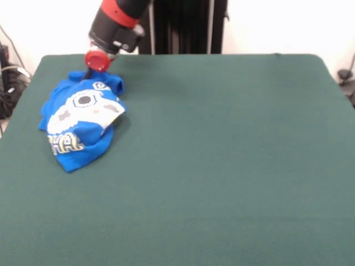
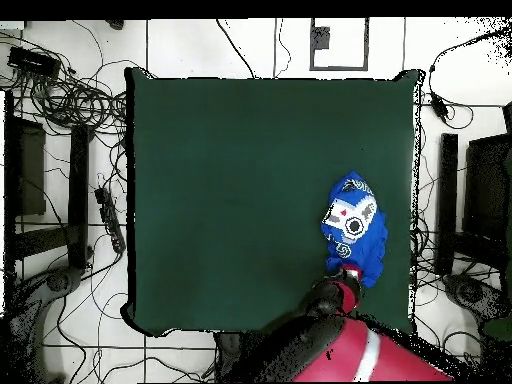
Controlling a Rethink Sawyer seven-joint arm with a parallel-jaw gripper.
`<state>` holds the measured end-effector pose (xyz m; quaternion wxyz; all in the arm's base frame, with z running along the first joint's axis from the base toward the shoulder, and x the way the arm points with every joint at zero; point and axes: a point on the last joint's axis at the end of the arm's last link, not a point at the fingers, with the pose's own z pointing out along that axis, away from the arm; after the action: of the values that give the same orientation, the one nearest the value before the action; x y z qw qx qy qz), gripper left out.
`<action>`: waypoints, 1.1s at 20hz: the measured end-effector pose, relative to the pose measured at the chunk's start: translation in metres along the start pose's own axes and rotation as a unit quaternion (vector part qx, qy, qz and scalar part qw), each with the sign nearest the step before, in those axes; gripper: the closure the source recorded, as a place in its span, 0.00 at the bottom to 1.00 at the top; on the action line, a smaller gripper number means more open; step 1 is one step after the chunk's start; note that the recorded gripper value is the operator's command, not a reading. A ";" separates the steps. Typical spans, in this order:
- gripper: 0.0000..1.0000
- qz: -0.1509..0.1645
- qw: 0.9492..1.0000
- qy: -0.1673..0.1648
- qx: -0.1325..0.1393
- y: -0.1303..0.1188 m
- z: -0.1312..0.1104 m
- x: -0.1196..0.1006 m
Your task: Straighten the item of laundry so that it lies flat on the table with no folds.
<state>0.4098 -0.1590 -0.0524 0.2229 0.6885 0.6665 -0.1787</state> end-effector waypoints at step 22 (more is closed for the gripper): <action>1.00 -0.013 0.961 0.154 0.228 -0.050 -0.163 0.065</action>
<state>0.3543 -0.0150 0.0450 -0.0482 0.7315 0.6434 -0.2205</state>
